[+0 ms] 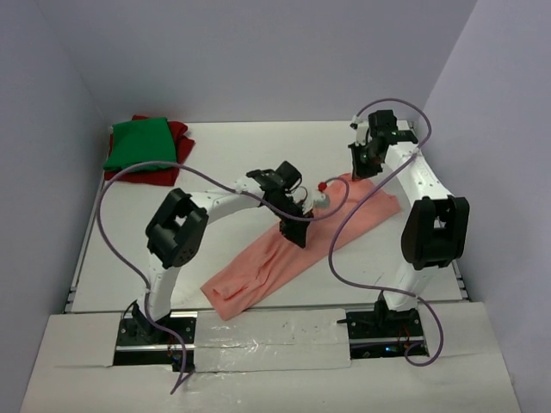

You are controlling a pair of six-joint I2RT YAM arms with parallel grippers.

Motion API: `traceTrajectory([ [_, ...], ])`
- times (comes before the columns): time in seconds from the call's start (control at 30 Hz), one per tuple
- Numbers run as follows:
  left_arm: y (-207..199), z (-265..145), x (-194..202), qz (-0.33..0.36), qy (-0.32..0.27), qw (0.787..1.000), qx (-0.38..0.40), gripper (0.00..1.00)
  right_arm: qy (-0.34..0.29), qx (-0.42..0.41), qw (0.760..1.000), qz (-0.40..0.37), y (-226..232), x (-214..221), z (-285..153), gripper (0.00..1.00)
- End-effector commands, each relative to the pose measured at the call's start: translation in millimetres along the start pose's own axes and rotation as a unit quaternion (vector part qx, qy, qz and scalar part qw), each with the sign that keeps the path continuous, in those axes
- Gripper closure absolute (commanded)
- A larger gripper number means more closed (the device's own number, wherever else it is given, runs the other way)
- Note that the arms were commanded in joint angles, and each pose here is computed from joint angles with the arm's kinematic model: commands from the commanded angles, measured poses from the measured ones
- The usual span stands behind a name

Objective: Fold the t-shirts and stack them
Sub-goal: Rotate the tshirt 90 degrees

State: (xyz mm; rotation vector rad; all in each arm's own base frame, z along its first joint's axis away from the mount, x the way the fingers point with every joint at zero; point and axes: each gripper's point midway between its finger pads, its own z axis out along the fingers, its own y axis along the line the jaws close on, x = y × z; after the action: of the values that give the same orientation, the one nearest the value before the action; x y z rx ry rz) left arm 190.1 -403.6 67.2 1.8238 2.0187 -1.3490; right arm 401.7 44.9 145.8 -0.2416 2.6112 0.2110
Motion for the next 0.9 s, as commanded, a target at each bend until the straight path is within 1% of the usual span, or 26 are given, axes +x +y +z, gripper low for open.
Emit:
traceTrajectory([
  [0.0,53.6,-70.8,-96.9,0.013,-0.149,0.964,-0.218,0.70,-0.013,-0.014,1.000,-0.022,3.9,9.4,-1.2,1.00],
  [0.03,66.4,-85.5,-100.0,-0.002,-0.160,0.955,-0.251,0.66,-0.005,-0.011,1.000,-0.023,2.5,15.8,1.7,1.00],
  [0.07,83.5,-116.9,-104.1,-0.013,-0.189,0.937,-0.292,0.62,0.005,-0.009,1.000,-0.025,1.6,24.2,5.8,1.00],
  [0.1,91.0,-135.5,-104.6,-0.030,-0.211,0.924,-0.317,0.53,0.029,-0.006,0.999,-0.025,0.0,42.0,13.3,1.00],
  [0.13,102.8,-158.3,-102.2,-0.042,-0.227,0.906,-0.354,0.48,0.045,0.001,0.998,-0.033,-1.9,51.7,17.1,1.00],
  [0.17,104.8,-179.8,-103.1,-0.044,-0.247,0.893,-0.374,0.45,0.058,0.016,0.997,-0.038,-7.9,61.0,19.4,1.00],
  [0.2,116.2,-209.0,-95.7,-0.061,-0.261,0.875,-0.403,0.43,0.077,0.023,0.996,-0.042,-11.0,76.4,23.7,1.00],
  [0.23,124.7,-225.0,-83.4,-0.074,-0.263,0.859,-0.433,0.42,0.085,0.035,0.995,-0.044,-16.0,83.2,24.9,1.00],
  [0.27,123.2,-254.5,-80.5,-0.075,-0.281,0.842,-0.454,0.41,0.092,0.058,0.993,-0.046,-24.3,88.8,26.3,1.00],
  [0.3,121.4,-267.3,-79.2,-0.072,-0.291,0.834,-0.463,0.39,0.106,0.061,0.991,-0.050,-26.0,100.8,28.9,1.00],
  [0.33,122.7,-271.6,-65.0,-0.081,-0.290,0.829,-0.471,0.39,0.110,0.064,0.991,-0.050,-27.3,105.2,30.5,1.00],
  [0.37,113.6,-296.2,-64.9,-0.075,-0.308,0.812,-0.490,0.39,0.112,0.068,0.990,-0.050,-28.8,107.5,32.5,1.00],
  [0.43,110.0,-307.3,-53.5,-0.079,-0.311,0.797,-0.511,0.38,0.125,0.069,0.989,-0.048,-29.9,118.4,38.3,1.00],
  [0.47,103.8,-324.8,-50.5,-0.081,-0.320,0.783,-0.528,0.37,0.122,0.069,0.989,-0.047,-30.0,118.3,41.3,1.00],
  [0.53,95.9,-336.6,-41.6,-0.088,-0.323,0.776,-0.535,0.37,0.120,0.066,0.990,-0.041,-29.0,121.8,47.8,1.00],
  [0.57,97.1,-349.0,-33.6,-0.115,-0.341,0.763,-0.537,0.37,0.106,0.063,0.991,-0.042,-27.9,118.8,52.7,1.00],
  [0.6,95.7,-357.2,-31.7,-0.118,-0.352,0.757,-0.538,0.37,0.096,0.053,0.993,-0.043,-24.6,116.0,55.1,1.00],
  [0.63,92.8,-361.4,-26.5,-0.120,-0.358,0.756,-0.534,0.37,0.084,0.052,0.994,-0.043,-23.9,111.9,58.0,1.00],
  [0.67,92.0,-370.4,-21.7,-0.125,-0.367,0.750,-0.536,0.37,0.058,0.051,0.996,-0.046,-23.5,100.8,63.3,1.00],
  [0.77,85.7,-375.7,-13.5,-0.122,-0.372,0.751,-0.532,0.36,0.023,0.046,0.997,-0.053,-17.7,90.3,75.8,1.00],
  [0.83,83.0,-374.0,-8.9,-0.121,-0.372,0.753,-0.530,0.36,0.034,0.044,0.997,-0.054,-13.3,90.0,88.0,1.00],
  [0.87,82.5,-374.2,-6.6,-0.117,-0.368,0.755,-0.530,0.36,0.053,0.039,0.997,-0.050,-10.0,95.0,91.3,1.00],
])
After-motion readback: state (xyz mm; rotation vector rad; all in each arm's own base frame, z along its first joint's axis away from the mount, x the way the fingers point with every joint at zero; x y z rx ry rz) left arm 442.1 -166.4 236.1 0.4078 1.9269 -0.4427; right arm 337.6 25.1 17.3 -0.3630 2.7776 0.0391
